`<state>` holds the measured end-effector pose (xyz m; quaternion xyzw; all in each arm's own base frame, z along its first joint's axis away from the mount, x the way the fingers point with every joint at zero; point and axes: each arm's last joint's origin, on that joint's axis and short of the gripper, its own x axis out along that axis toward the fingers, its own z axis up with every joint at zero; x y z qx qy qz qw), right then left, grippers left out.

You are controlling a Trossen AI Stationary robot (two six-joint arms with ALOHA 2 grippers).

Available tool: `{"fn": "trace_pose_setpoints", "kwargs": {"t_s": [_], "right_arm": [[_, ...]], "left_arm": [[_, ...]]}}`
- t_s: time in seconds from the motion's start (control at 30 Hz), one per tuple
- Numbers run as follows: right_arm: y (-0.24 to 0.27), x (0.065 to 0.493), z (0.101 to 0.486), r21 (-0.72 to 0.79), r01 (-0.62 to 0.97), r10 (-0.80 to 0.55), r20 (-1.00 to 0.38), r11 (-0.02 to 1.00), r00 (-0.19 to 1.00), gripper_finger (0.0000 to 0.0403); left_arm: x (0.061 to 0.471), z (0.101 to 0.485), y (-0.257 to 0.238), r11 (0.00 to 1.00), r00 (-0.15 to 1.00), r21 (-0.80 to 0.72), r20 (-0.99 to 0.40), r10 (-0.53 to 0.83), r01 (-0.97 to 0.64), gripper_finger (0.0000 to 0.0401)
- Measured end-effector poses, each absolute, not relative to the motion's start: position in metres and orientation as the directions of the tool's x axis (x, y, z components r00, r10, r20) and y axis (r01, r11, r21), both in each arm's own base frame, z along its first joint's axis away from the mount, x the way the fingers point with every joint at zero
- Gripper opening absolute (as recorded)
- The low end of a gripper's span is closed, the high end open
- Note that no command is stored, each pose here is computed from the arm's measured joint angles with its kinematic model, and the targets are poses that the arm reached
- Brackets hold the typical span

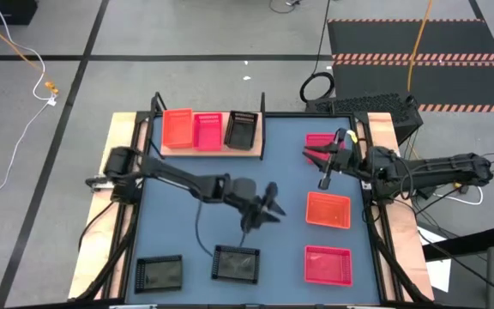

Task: Stack baskets on shelf by color
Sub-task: Stack the bottom red bin on top of the red bin on the shelf

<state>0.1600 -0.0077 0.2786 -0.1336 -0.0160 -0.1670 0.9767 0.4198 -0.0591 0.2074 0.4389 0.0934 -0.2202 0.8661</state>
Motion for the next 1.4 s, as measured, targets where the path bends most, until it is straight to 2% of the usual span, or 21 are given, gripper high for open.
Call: {"fn": "trace_pose_setpoints", "kwargs": {"t_s": [0.1,0.2,0.4,0.6,0.73,1.07,1.23,1.4], "right_arm": [[-0.007,0.16,0.277,-0.232,0.331,-0.323,0.072,0.915,0.944,0.0066],[-0.007,0.16,0.275,-0.205,0.328,-0.323,0.062,0.922,0.944,0.0066],[-0.007,0.165,0.27,-0.151,0.322,-0.323,0.02,0.935,0.946,0.0066],[-0.008,0.169,0.258,-0.184,0.32,-0.338,-0.08,0.929,0.938,0.0066],[-0.009,0.169,0.255,-0.193,0.347,-0.371,-0.105,0.918,0.923,0.0066],[-0.009,0.169,0.254,-0.186,0.345,-0.368,-0.11,0.92,0.923,0.0066],[-0.009,0.169,0.255,-0.185,0.345,-0.368,-0.109,0.92,0.924,0.0066],[-0.008,0.169,0.254,-0.182,0.345,-0.367,-0.109,0.921,0.924,0.0066]], "left_arm": [[0.429,0.19,-0.073,0.423,0.897,0.802,-0.297,-0.327,0.42,0.0135],[0.441,0.181,-0.084,0.365,0.891,0.832,-0.296,-0.346,0.418,0.0126],[0.476,0.176,-0.106,0.322,0.84,0.798,-0.379,-0.389,0.509,0.0122],[0.5,0.178,-0.129,0.237,0.771,0.772,-0.451,-0.45,0.59,0.0122],[0.515,0.176,-0.143,0.226,0.752,0.763,-0.457,-0.475,0.606,0.0122],[0.539,0.135,-0.164,0.195,0.697,0.711,-0.53,-0.482,0.676,0.0122],[0.541,0.137,-0.16,0.199,0.73,0.732,-0.534,-0.427,0.652,0.0122],[0.542,0.139,-0.161,0.202,0.743,0.746,-0.516,-0.426,0.634,0.0122]]}}
